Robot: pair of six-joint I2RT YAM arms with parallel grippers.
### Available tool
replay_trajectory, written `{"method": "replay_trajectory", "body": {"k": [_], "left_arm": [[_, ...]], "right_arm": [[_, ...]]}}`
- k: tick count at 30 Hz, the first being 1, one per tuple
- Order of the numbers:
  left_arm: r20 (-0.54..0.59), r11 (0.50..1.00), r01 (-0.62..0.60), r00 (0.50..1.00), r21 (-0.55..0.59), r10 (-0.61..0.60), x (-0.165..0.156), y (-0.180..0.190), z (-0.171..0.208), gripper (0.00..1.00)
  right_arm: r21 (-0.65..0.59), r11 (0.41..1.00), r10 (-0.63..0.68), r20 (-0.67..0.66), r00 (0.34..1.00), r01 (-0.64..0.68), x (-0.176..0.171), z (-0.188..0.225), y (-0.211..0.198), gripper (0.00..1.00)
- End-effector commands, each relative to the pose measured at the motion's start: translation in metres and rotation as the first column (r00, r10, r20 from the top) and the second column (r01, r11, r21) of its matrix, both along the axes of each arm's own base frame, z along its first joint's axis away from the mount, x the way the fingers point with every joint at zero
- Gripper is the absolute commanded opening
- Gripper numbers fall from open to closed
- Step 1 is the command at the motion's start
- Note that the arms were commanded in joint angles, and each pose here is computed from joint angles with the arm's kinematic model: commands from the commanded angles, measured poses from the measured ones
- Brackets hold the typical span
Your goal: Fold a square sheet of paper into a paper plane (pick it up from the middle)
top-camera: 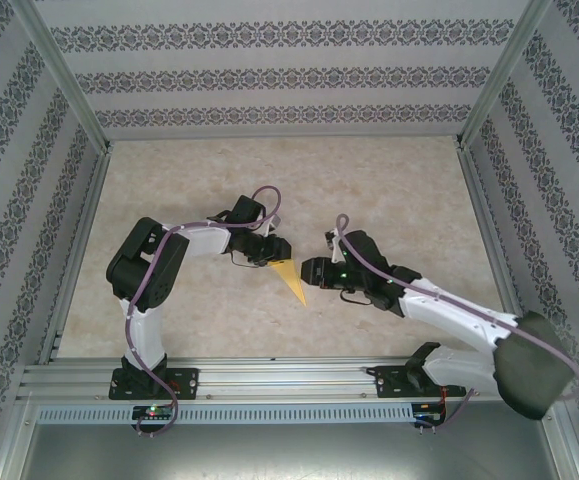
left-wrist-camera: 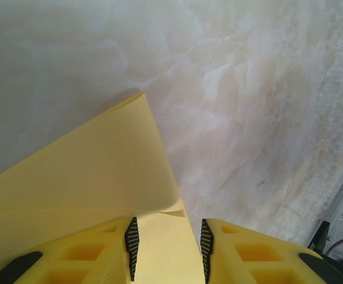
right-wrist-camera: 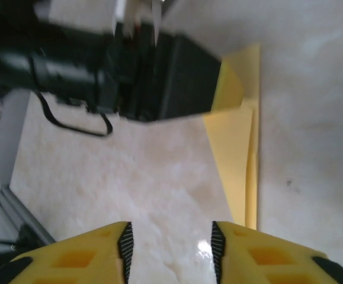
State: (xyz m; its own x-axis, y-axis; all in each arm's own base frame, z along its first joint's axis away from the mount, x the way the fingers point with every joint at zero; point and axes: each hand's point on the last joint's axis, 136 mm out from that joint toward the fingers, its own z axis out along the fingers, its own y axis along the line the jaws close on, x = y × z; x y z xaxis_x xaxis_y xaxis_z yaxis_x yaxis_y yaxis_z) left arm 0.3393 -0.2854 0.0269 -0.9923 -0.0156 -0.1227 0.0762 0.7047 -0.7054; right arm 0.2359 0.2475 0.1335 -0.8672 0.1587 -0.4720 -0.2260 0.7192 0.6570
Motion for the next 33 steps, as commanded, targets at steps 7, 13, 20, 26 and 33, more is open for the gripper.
{"method": "replay_trajectory", "body": {"k": [7,13,20,26,33], "left_arm": [[-0.066,0.994,-0.007,0.998,0.113,0.015,-0.010,0.019,-0.059,0.38],[-0.069,0.993,0.003,0.998,0.119,0.006,-0.007,0.016,-0.060,0.38],[-0.069,0.992,0.004,0.998,0.128,0.005,-0.005,0.016,-0.062,0.38],[-0.083,0.991,0.021,0.997,0.129,-0.010,-0.005,0.015,-0.068,0.38],[-0.085,0.991,0.031,0.996,0.129,-0.020,-0.008,0.015,-0.069,0.38]], "right_arm": [[0.064,0.955,-0.288,-0.028,0.957,0.289,0.024,-0.003,-0.059,0.38],[0.034,0.970,-0.235,-0.115,0.965,0.240,0.020,-0.015,-0.054,0.35],[0.058,0.995,-0.066,-0.225,0.972,0.081,0.020,-0.025,-0.015,0.32],[0.014,0.997,-0.074,-0.227,0.971,0.080,0.014,-0.034,-0.007,0.27],[0.005,0.998,-0.054,-0.249,0.967,0.057,0.011,-0.042,0.003,0.25]]}}
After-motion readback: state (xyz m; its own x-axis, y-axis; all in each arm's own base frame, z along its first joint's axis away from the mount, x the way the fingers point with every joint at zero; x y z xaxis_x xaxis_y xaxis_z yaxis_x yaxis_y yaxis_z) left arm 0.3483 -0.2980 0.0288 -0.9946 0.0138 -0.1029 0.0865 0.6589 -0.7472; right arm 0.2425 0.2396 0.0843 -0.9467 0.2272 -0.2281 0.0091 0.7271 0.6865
